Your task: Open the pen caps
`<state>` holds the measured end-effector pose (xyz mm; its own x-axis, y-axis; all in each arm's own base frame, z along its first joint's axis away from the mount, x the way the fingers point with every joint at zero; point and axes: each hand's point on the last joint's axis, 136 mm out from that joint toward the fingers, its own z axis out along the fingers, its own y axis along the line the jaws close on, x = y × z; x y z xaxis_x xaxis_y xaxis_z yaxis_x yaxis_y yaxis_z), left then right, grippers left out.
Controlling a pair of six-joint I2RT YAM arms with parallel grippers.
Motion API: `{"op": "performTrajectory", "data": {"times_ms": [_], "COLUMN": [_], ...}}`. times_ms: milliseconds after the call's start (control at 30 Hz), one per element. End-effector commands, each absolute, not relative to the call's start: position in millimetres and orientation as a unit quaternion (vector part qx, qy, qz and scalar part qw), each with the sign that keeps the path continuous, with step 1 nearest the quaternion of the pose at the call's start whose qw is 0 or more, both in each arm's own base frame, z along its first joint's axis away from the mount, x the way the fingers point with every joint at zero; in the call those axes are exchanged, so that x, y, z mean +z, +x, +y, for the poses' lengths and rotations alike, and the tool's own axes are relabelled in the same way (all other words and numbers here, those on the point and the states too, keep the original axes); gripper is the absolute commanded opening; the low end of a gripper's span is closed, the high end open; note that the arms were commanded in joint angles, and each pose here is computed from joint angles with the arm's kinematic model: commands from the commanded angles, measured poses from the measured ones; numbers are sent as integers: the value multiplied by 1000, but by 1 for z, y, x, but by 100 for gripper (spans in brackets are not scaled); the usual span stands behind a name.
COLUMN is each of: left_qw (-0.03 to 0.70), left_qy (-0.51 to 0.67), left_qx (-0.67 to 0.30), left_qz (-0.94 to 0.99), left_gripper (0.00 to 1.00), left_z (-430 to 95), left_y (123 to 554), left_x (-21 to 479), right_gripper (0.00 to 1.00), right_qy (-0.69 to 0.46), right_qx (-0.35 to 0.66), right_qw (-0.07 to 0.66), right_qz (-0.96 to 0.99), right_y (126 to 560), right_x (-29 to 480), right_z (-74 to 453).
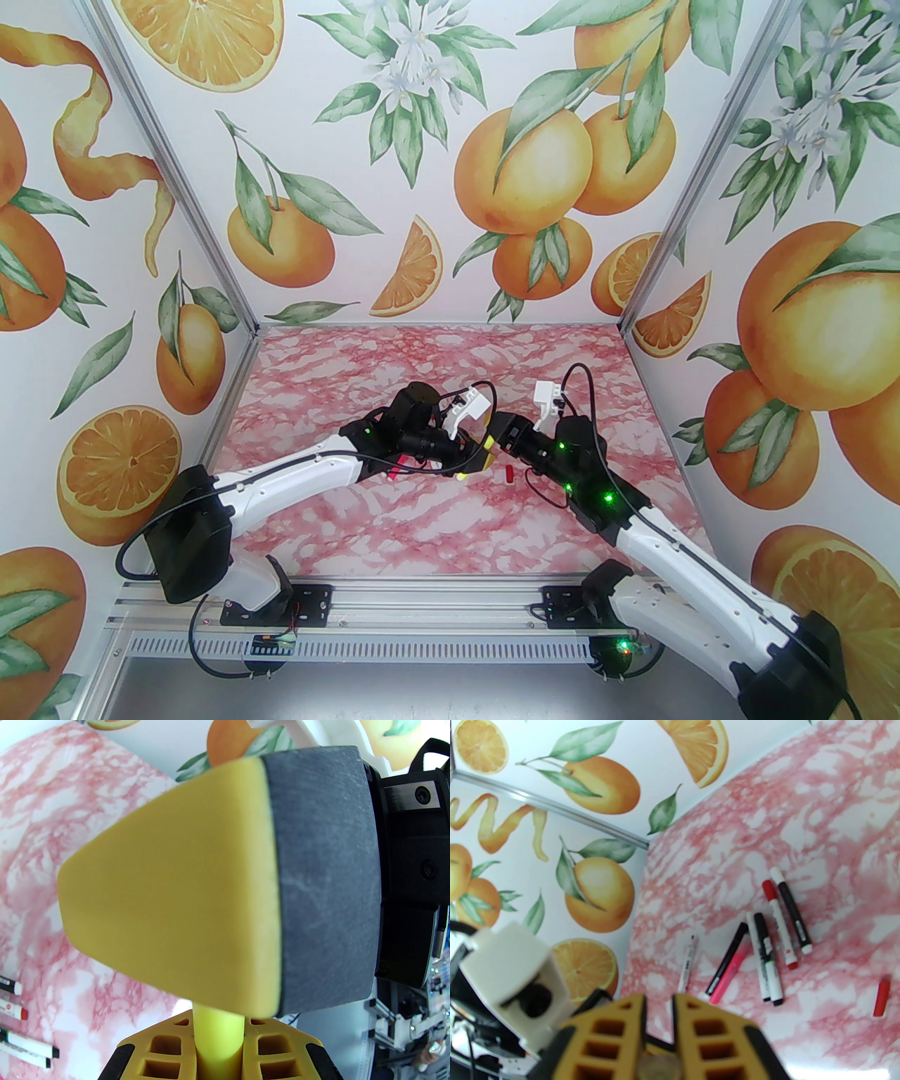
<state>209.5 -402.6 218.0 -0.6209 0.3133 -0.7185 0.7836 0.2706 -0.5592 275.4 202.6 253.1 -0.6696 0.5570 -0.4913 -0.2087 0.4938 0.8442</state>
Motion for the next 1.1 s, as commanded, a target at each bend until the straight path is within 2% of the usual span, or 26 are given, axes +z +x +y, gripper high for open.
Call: {"op": "performTrajectory", "data": {"times_ms": [0, 167, 433, 700, 833, 1067], "left_qw": [196, 198, 252, 256, 274, 329], "left_qy": [386, 389, 385, 382, 365, 318], "left_qx": [-505, -491, -430, -440, -433, -364], "left_qz": [747, 754, 777, 771, 777, 811], "left_gripper": [3, 3, 1, 1, 1, 3], "left_z": [-399, -396, -390, -385, -374, -342], "left_y": [184, 186, 194, 186, 193, 219], "left_x": [216, 210, 209, 212, 218, 218], "right_gripper": [14, 14, 13, 13, 14, 15], "right_qy": [107, 90, 158, 126, 99, 76], "right_qx": [494, 505, 424, 441, 414, 297], "right_qw": [461, 465, 493, 492, 468, 419], "right_qz": [729, 722, 743, 740, 774, 855], "right_y": [290, 289, 307, 317, 304, 279], "right_x": [287, 296, 289, 298, 277, 211], "right_z": [184, 185, 155, 166, 166, 141]}}
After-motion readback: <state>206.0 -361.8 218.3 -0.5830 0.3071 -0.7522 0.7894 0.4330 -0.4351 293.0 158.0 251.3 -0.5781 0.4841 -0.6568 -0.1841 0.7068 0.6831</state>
